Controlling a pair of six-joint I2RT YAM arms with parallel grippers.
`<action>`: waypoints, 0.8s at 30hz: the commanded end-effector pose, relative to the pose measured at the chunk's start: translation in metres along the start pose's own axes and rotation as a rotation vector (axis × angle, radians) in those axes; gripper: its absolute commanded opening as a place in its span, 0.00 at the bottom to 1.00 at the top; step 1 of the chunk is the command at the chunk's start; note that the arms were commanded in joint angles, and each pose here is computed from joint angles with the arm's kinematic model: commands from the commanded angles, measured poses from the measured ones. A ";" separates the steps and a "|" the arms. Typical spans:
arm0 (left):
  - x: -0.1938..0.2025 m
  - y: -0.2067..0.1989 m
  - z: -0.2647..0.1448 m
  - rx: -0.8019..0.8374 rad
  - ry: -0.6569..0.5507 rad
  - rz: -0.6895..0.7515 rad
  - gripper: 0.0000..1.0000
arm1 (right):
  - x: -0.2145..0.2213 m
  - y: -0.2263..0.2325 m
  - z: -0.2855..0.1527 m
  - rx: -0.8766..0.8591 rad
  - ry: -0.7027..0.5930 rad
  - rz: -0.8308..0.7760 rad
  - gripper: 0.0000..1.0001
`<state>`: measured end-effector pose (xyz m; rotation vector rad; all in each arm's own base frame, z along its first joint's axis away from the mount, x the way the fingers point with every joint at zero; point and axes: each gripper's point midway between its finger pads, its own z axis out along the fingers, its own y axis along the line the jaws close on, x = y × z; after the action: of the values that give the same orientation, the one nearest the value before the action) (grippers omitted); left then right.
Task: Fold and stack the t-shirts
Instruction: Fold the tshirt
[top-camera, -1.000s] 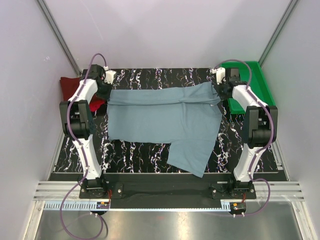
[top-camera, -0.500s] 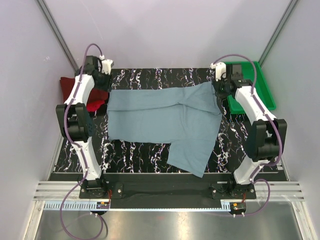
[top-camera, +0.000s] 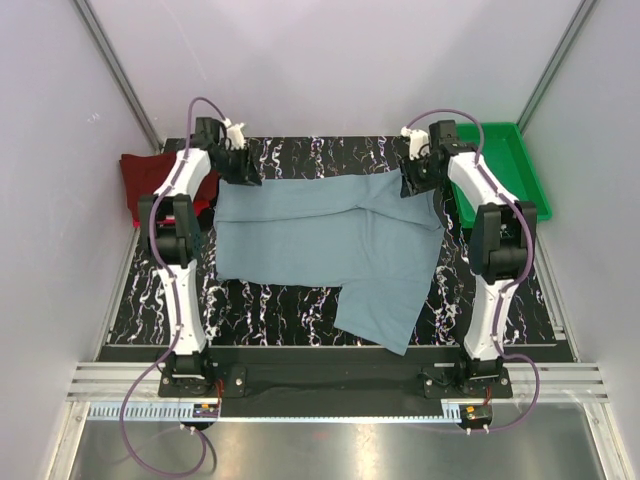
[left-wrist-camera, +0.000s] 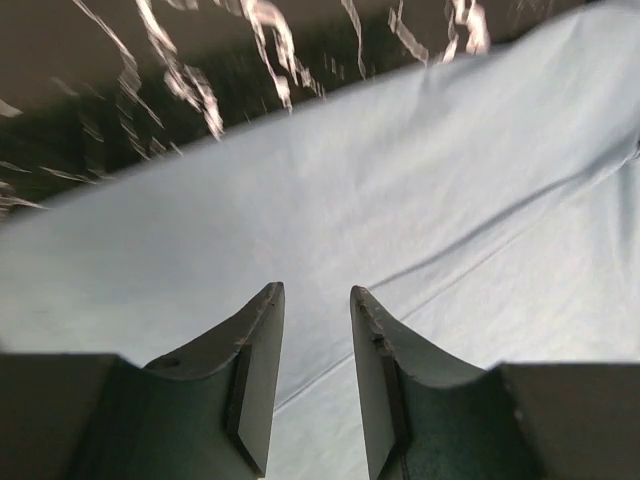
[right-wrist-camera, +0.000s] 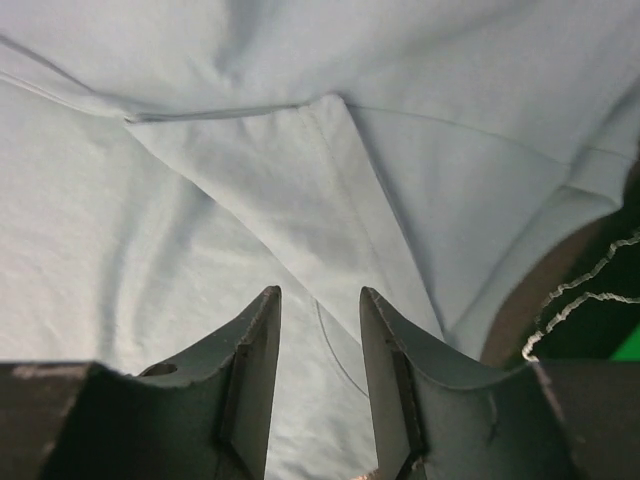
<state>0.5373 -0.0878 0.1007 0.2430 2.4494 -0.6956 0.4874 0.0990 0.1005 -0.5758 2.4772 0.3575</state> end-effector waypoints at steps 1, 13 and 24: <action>0.006 -0.018 0.005 0.097 0.011 -0.057 0.37 | -0.039 0.016 -0.013 -0.074 -0.095 0.000 0.45; 0.049 -0.028 0.029 0.083 0.136 -0.044 0.37 | -0.063 0.005 0.032 -0.123 -0.126 0.036 0.47; 0.046 -0.031 0.034 0.082 0.130 -0.040 0.38 | -0.049 -0.004 0.066 -0.109 -0.079 0.061 0.49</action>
<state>0.4983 -0.1297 0.0547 0.2784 2.5988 -0.8091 0.5419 0.1276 0.0562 -0.5181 2.4758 0.5351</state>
